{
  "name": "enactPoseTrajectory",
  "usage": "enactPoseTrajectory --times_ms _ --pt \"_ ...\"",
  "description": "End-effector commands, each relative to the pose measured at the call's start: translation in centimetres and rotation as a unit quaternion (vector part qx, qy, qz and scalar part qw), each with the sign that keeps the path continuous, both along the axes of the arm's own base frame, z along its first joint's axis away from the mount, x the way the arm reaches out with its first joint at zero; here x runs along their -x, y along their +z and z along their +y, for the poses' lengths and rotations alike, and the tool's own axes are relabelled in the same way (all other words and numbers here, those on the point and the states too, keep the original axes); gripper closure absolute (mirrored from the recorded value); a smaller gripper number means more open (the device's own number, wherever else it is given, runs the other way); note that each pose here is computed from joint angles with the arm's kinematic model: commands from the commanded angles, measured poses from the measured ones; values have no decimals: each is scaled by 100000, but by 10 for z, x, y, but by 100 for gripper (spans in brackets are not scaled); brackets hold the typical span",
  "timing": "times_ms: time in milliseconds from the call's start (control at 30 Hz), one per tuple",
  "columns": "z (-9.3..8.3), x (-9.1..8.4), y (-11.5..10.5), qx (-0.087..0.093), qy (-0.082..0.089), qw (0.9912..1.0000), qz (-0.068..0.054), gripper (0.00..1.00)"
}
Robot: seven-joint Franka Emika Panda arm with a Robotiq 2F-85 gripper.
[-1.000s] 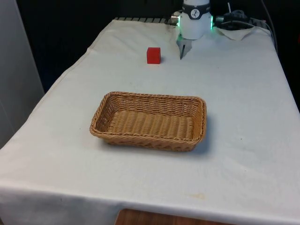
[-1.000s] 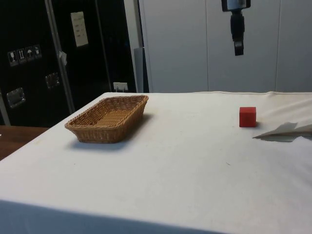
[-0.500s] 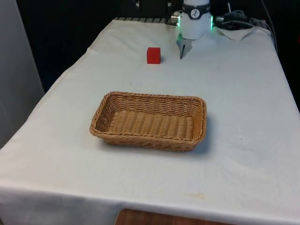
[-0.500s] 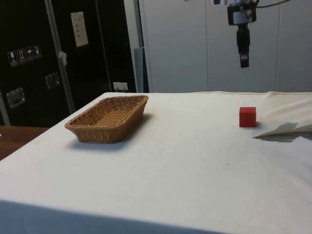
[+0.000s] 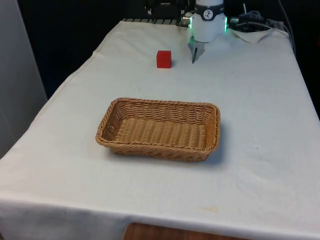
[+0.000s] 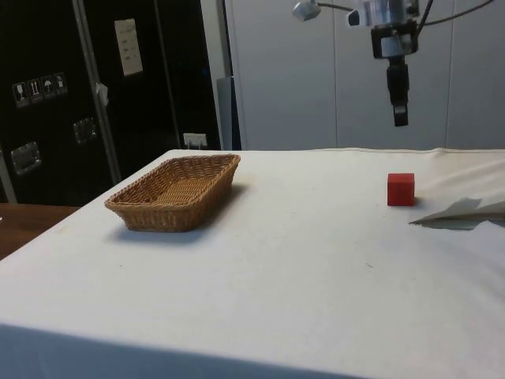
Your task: Pick up the cube and place it into the basket.
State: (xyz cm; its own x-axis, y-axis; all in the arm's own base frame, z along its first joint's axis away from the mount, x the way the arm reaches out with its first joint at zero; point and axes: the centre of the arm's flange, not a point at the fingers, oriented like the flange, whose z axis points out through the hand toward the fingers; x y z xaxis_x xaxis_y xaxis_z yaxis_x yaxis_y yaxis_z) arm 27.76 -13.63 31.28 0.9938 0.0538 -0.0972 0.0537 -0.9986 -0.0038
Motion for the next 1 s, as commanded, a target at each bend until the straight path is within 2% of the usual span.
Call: enactPoseTrajectory --times_ms 0,300,567,600,633,767,900,933,967 --pt "0 1 -6 219 -164 99999 -281 0" --pt "0 0 -10 -155 -218 100000 15 0" --pt "3 3 -27 -976 -296 99988 -1204 0" --pt "3 4 -26 -1082 -392 99991 -662 0" --pt "2 4 -29 -1043 -325 99985 -1322 0" --pt "3 3 -40 -1122 -340 99971 -2125 0" --pt "5 4 -49 -1205 -459 99957 -2625 0" --pt "5 4 -48 -1255 -508 99972 -1954 0" --pt "5 4 -52 -1219 -460 99952 -2798 0"
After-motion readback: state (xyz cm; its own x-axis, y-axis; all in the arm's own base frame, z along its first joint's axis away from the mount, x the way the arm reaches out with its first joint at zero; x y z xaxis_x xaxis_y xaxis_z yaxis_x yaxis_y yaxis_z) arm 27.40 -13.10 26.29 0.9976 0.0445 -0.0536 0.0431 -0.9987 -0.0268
